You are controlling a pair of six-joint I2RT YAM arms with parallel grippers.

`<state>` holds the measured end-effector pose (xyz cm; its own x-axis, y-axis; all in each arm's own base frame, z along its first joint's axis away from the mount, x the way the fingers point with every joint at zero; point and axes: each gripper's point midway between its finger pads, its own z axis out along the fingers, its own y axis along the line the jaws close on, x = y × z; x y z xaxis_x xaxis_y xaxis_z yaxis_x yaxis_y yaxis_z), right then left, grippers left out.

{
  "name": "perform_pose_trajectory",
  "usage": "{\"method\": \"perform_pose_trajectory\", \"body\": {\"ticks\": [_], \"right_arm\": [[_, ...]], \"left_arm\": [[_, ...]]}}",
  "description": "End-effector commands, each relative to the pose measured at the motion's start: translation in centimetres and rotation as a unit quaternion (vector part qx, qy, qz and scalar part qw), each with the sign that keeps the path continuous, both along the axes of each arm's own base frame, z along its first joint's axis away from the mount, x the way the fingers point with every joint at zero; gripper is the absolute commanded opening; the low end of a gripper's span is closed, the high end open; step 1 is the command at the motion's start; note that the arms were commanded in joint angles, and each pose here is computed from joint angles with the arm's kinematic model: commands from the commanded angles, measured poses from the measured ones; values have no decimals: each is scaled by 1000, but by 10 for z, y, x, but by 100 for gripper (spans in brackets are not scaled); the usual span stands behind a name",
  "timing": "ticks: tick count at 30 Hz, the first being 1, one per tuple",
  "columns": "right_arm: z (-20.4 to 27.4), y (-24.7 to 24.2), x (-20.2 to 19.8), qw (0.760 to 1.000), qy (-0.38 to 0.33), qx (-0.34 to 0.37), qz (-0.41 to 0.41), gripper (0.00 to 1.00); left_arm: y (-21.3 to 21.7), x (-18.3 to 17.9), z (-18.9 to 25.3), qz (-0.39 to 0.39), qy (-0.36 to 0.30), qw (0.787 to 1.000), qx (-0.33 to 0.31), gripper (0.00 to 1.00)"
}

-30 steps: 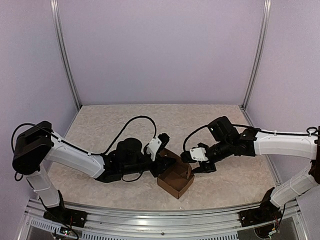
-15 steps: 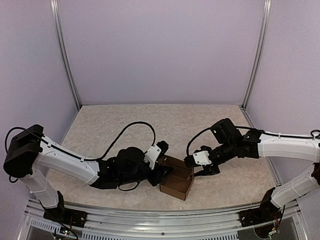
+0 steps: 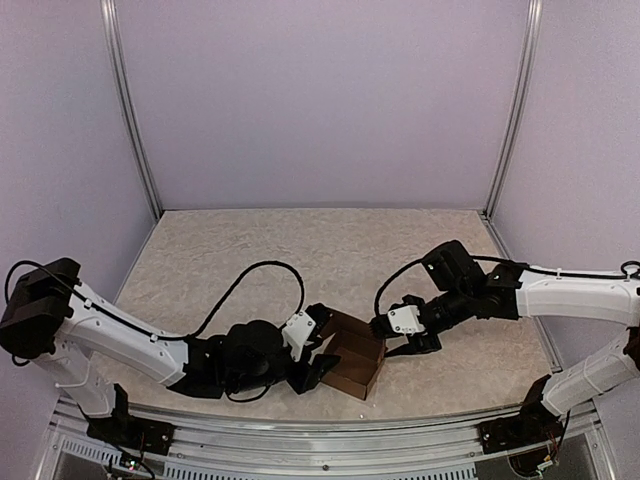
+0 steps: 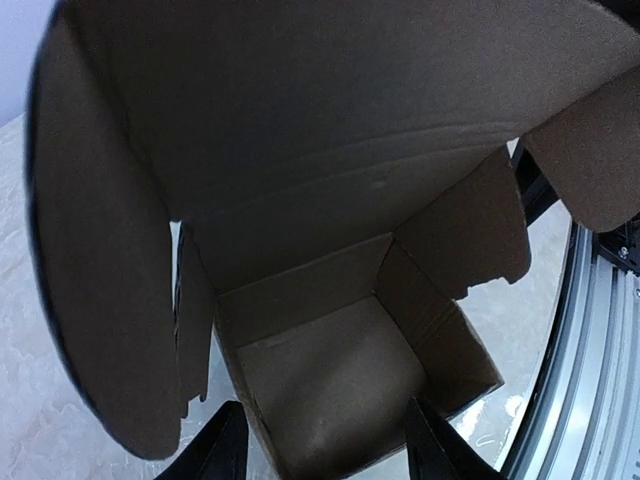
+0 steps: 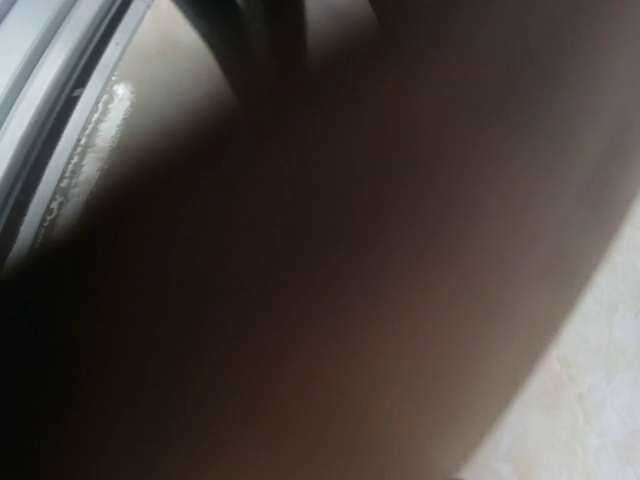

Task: Fold the paper box

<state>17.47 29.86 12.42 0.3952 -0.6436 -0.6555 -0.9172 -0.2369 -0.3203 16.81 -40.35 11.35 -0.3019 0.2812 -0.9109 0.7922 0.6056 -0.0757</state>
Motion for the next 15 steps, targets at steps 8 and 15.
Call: {"method": "perform_pose_trajectory", "body": {"ticks": [8,15], "right_arm": [[0,-3,-5,1000,0,3,-2,50],[5,-1,-6,1000,7,10,0,50]], "left_arm": [[-17,-10,-2,-27,-29,999,21,51],[48,-3,-15,60,-40,995,65,64]]}}
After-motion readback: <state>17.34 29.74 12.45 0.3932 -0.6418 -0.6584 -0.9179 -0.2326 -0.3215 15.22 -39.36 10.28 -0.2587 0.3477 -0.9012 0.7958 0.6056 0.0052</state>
